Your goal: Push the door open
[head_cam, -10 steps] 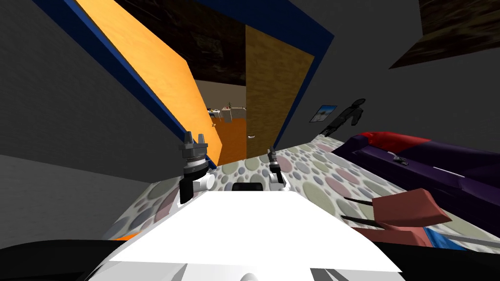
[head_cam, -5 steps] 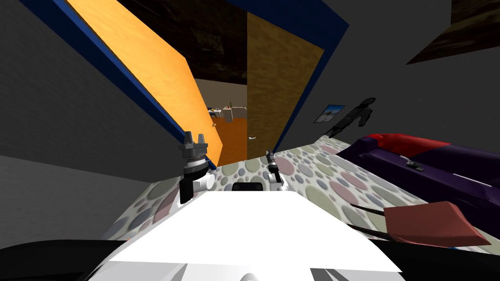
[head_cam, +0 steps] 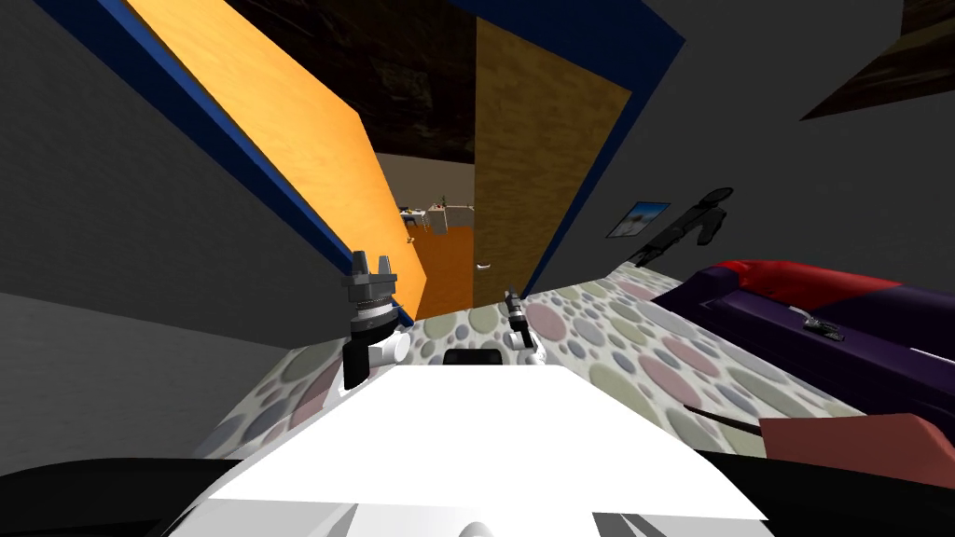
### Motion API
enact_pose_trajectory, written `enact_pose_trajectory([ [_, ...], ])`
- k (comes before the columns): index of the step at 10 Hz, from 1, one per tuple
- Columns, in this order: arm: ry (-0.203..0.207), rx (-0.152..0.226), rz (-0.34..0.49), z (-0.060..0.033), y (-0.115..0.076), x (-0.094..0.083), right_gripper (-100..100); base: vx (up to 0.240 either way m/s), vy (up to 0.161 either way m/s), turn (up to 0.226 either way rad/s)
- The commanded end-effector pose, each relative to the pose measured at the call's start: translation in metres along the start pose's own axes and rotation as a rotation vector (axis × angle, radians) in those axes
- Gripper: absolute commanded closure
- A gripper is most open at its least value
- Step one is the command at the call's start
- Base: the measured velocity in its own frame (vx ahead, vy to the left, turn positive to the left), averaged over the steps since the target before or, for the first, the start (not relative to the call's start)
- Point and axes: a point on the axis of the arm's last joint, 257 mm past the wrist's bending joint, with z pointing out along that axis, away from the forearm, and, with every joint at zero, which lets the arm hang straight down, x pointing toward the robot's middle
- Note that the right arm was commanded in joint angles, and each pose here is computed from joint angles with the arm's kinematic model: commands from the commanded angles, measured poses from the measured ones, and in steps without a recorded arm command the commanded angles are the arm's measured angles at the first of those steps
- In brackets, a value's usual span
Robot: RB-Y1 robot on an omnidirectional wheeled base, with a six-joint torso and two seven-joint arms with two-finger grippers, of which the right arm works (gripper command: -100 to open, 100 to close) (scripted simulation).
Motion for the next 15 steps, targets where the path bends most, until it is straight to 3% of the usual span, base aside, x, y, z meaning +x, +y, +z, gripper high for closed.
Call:
enact_pose_trajectory([
  [1, 0.006, 0.022, 0.006, -0.0013, -0.012, 0.007, -100, 0.103, -0.02, 0.054],
  [15, 0.054, 0.179, 0.054, -0.0152, -0.087, 0.053, -100, 0.089, -0.017, 0.039],
])
